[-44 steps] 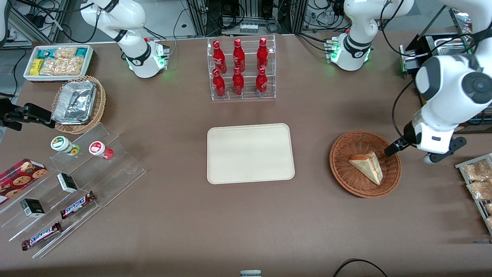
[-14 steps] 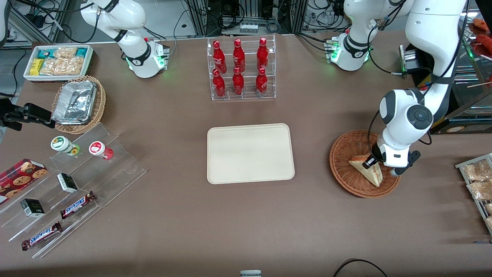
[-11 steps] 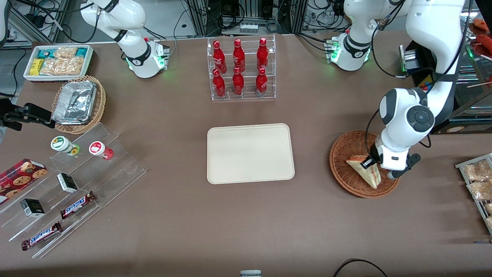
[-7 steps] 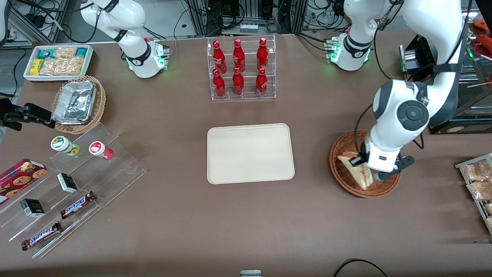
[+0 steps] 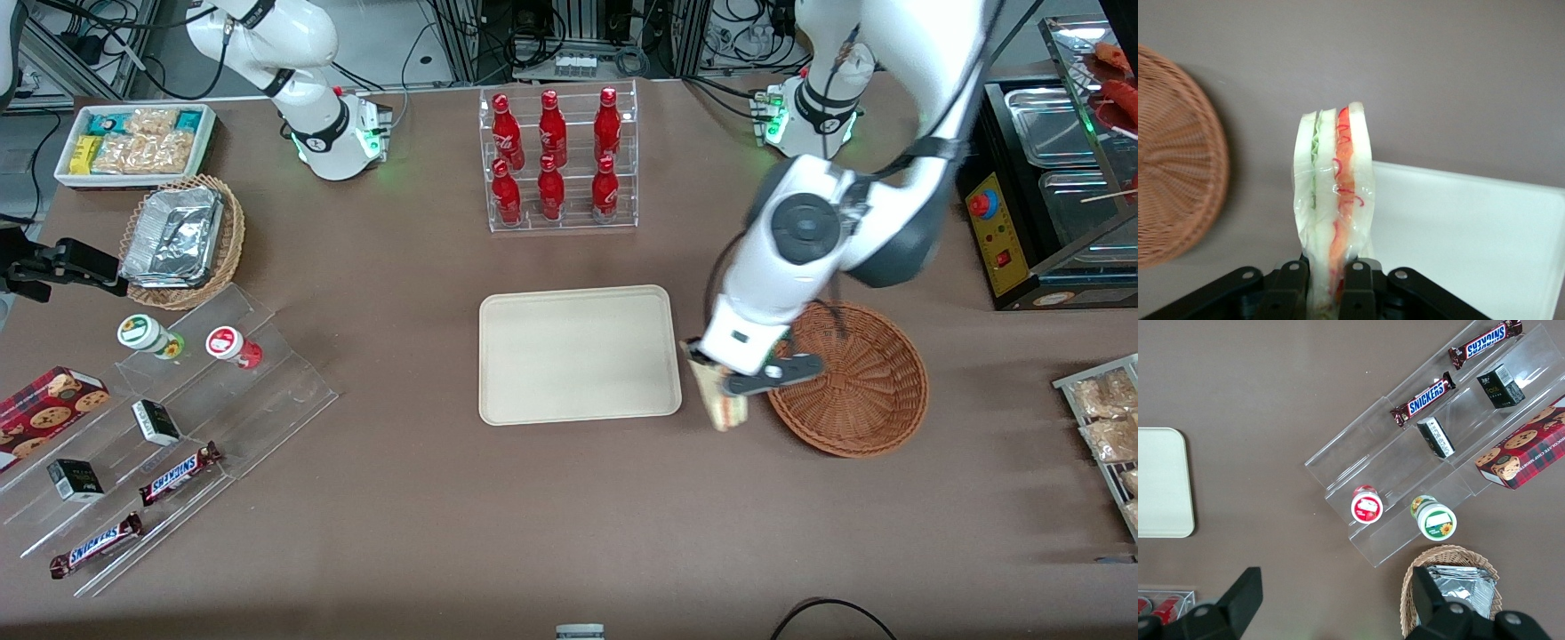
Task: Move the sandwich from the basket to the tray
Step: 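Lift the sandwich and carry it toward the cream tray, then lower the sandwich onto the tray and open the left gripper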
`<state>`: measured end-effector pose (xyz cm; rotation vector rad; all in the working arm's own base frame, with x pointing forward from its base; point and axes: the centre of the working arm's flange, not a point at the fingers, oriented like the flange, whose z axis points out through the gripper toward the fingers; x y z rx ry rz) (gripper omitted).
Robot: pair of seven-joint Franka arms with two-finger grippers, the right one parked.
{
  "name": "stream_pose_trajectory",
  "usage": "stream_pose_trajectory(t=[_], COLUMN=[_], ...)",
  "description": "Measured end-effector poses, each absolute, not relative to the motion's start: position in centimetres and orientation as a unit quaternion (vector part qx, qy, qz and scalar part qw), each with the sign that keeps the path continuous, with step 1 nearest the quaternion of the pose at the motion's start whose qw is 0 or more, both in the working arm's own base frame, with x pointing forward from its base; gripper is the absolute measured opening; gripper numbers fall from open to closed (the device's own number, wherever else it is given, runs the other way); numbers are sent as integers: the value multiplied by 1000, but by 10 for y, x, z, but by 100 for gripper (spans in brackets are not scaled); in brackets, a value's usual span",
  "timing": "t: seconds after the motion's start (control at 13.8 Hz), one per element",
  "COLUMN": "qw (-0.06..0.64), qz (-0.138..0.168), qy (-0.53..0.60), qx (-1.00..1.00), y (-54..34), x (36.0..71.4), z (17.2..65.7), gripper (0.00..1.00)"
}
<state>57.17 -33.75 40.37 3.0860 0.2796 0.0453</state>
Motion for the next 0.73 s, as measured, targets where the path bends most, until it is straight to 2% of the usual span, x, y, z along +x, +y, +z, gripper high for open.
stream_pose_trajectory(t=[0.44,0.73], qw=[15,-2], qz=[-26,-38], qy=[35,4], qx=[999,999], y=[-449,-496], x=[523,500], z=[338,294], gripper=[17,17])
